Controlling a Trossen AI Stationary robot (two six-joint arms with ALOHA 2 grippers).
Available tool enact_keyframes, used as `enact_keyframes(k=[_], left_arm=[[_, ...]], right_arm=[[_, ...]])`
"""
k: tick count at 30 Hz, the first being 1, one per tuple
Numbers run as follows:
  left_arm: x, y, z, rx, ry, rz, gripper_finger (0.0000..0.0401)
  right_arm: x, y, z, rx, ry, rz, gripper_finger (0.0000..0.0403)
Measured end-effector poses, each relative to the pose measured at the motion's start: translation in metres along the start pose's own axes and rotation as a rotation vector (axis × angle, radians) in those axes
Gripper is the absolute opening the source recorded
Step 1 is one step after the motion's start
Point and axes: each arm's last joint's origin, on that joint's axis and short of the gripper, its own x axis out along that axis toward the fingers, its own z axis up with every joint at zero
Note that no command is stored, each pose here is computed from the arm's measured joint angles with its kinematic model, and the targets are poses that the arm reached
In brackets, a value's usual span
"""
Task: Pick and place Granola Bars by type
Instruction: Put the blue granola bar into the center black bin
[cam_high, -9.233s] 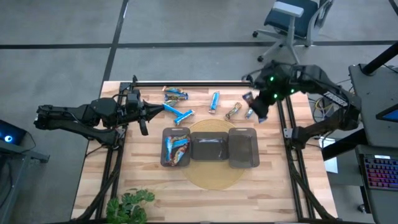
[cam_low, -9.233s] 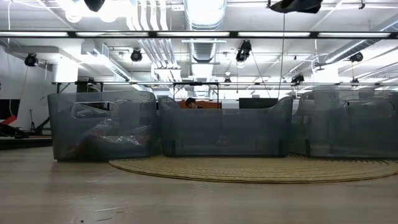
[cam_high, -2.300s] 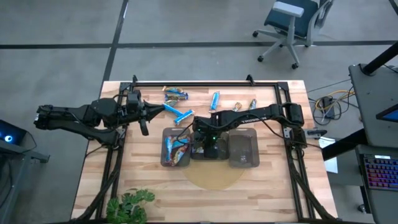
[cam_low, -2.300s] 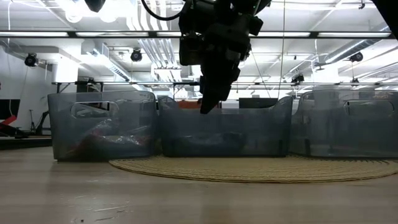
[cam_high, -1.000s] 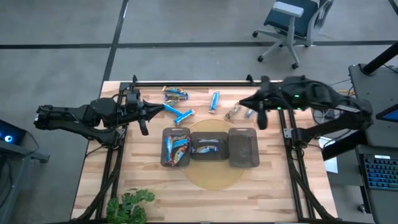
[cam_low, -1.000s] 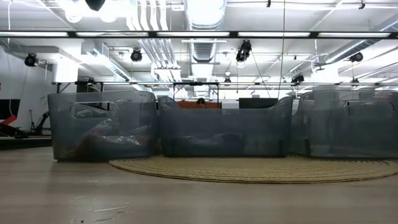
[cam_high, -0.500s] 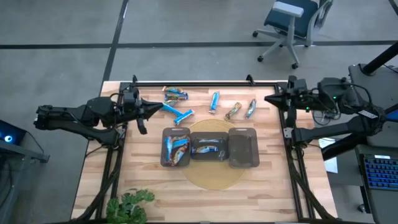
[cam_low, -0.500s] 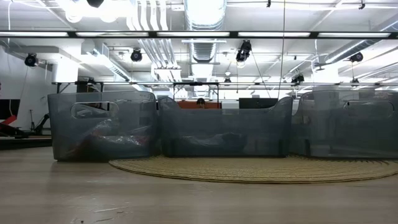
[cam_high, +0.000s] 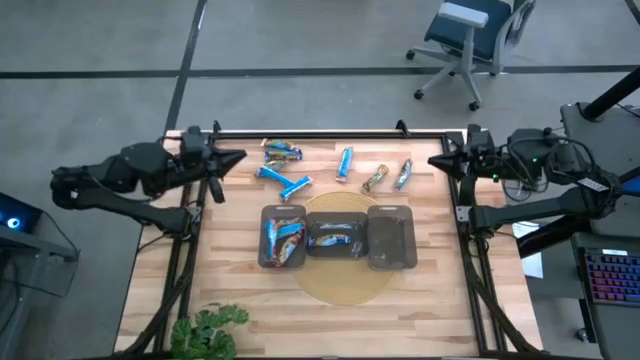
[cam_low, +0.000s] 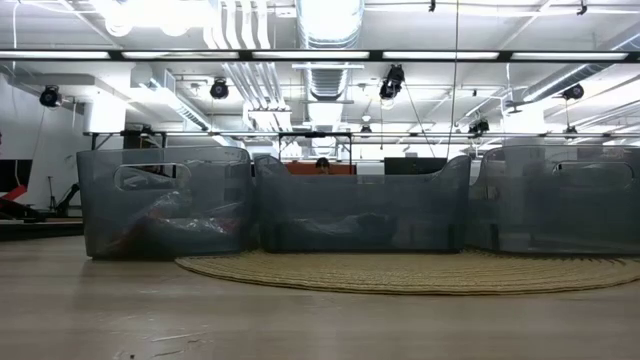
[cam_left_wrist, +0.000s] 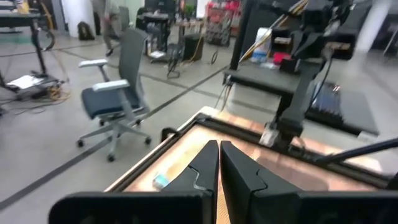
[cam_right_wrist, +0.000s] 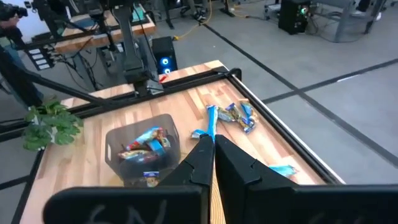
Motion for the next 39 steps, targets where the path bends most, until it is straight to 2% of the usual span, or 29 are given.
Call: enact_keyframes(k=[6,11,15,22,26,33,39], left_arm=[[-0.017,0.007,0.028,0.054,0.081,0.051,0.0001],[-0.022,0.009,0.042,0.096,0.131,0.115,0.0001],[-0.019,0.007,0.044,0.087,0.156,0.118,0.0021],[-0.007,0.001,0.039,0.090,0.196,0.127,0.0106],[0.005,-0.003,0.036,0.100,0.224,0.145,0.0139],[0.027,-0.007,0.032,0.176,0.285,0.153,0.0147],[0.037,0.001,0.050,0.180,0.295,0.099,0.0147]], right_arm=[[0.000,0.000,0.000,-0.005,0.003,-0.001,0.0008],[0.000,0.000,0.000,-0.004,0.003,0.000,0.0008],[0.000,0.000,0.000,-0.004,0.003,0.000,0.0008],[0.000,0.000,0.000,0.004,0.002,0.000,0.0008],[0.000,0.000,0.000,0.007,0.003,0.003,0.0008],[0.000,0.000,0.000,0.026,0.003,0.004,0.0008],[0.000,0.000,0.000,0.026,0.004,0.011,0.0008]])
